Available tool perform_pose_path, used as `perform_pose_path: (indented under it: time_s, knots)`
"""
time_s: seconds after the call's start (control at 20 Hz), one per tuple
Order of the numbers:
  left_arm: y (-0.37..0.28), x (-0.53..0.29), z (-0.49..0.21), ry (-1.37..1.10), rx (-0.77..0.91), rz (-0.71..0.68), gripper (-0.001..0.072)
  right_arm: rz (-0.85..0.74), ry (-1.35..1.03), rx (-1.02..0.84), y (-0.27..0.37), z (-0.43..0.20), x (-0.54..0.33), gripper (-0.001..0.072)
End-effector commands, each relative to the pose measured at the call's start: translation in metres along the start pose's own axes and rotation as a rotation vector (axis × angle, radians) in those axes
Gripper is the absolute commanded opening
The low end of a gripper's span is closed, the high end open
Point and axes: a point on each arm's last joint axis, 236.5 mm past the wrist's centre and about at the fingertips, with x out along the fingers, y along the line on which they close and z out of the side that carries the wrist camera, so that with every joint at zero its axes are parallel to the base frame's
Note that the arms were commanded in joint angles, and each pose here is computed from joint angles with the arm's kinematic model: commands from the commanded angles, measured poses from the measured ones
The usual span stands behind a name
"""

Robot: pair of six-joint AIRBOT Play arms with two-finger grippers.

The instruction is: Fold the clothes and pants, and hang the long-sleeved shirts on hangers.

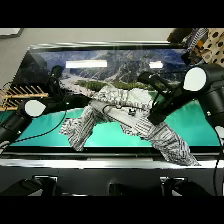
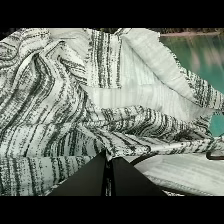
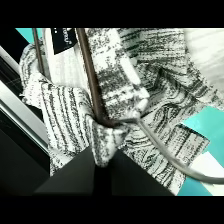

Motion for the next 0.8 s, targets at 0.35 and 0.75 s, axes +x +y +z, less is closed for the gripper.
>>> perform_pose_path:
  time_s: [0.35, 0.75]
  knots:
    - [-0.009, -0.024, 0.04, -0.049, 0.153, 0.048, 0.0018, -0.022, 0.087, 0.122, 0.001, -0.027, -0.009, 0.0021]
    - [-0.016, -0.033, 0.063, -0.116, 0.19, 0.053, 0.0018, -0.032, 0.009, 0.174, 0.003, -0.017, -0.018, 0.0021]
